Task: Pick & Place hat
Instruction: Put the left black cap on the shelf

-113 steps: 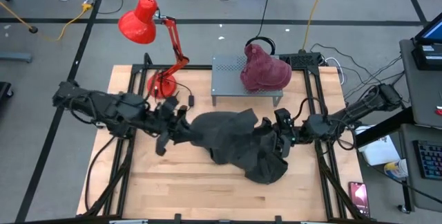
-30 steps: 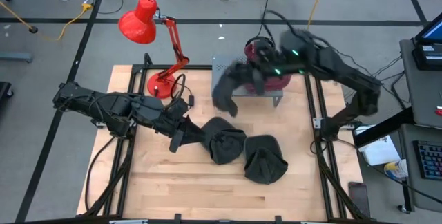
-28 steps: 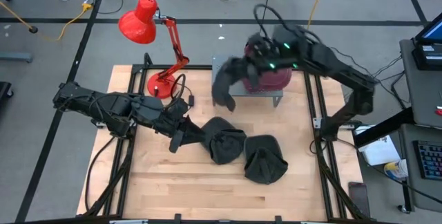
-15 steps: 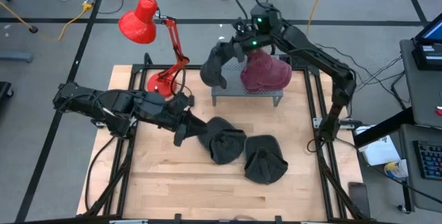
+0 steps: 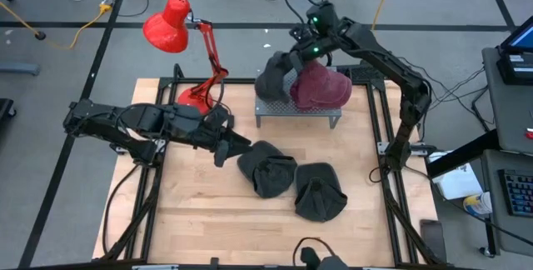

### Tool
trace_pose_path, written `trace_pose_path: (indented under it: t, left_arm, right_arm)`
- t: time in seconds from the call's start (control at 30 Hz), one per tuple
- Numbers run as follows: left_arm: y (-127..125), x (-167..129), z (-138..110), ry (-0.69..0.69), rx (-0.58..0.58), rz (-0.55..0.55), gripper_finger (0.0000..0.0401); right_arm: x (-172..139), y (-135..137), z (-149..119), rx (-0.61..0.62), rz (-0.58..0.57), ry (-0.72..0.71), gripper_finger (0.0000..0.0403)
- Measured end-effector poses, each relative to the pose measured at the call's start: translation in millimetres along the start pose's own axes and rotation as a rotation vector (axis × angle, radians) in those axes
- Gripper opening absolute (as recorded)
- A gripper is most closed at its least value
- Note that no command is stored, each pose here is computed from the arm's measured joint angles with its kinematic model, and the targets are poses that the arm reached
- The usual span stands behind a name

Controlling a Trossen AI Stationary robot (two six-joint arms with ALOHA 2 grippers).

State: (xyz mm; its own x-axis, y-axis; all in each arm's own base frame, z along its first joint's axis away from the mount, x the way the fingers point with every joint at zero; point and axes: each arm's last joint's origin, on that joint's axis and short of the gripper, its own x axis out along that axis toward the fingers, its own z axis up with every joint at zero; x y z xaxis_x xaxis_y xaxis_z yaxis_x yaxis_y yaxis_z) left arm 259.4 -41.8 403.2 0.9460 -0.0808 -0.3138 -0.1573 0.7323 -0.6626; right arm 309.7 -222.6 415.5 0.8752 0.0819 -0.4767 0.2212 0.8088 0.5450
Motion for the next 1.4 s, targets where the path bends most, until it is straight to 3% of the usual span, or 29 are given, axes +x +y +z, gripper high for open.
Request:
trace_pose_path:
  t: [0.1, 0.4, 0.63, 0.87, 1.03, 1.13, 1.4]
  left_arm:
    - [0, 0, 0, -0.005, 0.000, 0.005, 0.0170]
    - [1, 0, 1, -0.009, -0.013, 0.009, 0.0170]
    - [1, 0, 1, -0.013, -0.014, 0.013, 0.0170]
    - [2, 0, 2, -0.037, -0.014, 0.036, 0.0170]
    - [5, 0, 5, -0.046, -0.017, 0.045, 0.0170]
    - [5, 0, 5, -0.048, -0.018, 0.047, 0.0170]
    - [5, 0, 5, -0.047, -0.016, 0.047, 0.0170]
  right_arm:
    - [1, -3, -2, -0.004, -0.010, 0.022, 0.0008]
    - [4, 4, -2, -0.220, 0.067, 0.022, 0.0008]
    - [-1, -5, -6, -0.323, 0.038, 0.059, 0.0008]
    - [0, -16, -9, -0.481, -0.030, 0.077, 0.0008]
    - [9, -17, -16, -0.650, -0.155, 0.147, 0.0008]
    - [15, -15, -22, -0.762, -0.204, 0.201, 0.0008]
    - [24, 1, -30, -0.913, -0.316, 0.300, 0.0008]
